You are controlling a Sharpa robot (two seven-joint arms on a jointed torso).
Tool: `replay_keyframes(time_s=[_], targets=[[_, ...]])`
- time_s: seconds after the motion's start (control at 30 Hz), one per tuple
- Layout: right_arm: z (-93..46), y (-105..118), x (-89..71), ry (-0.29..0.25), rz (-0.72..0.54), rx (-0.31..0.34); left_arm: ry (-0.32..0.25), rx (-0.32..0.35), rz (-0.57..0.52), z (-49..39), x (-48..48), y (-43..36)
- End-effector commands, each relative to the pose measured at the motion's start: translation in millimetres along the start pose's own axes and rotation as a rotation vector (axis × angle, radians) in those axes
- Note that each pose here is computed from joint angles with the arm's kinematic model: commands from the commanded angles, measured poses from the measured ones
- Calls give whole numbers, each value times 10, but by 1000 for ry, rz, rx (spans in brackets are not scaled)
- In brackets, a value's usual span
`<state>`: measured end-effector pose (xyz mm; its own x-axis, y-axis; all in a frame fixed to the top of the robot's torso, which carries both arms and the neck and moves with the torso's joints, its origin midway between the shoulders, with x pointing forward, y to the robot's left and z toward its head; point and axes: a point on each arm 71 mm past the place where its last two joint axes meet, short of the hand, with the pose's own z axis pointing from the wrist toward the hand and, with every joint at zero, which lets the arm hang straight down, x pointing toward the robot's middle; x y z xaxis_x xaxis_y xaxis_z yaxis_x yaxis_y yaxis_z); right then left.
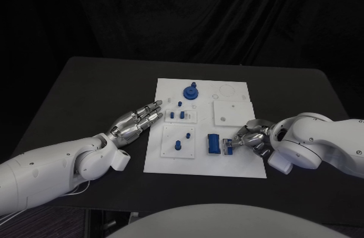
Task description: Assemble the parts on the task board
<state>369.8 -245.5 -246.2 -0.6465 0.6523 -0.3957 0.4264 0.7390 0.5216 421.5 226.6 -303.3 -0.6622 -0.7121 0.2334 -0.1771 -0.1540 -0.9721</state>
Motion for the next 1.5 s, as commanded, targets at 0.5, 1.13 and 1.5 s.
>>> replay_keyframes(time_s=[0.5, 1.13, 1.5], targets=[[16, 14, 18, 1, -7, -8, 5, -30, -8, -8, 5, 55], [-14, -21, -28, -37, -91, -13, 4, -33, -8, -16, 2, 67], [-170, 12, -254, -280, -99, -249, -12, 2, 0, -29, 8, 41]])
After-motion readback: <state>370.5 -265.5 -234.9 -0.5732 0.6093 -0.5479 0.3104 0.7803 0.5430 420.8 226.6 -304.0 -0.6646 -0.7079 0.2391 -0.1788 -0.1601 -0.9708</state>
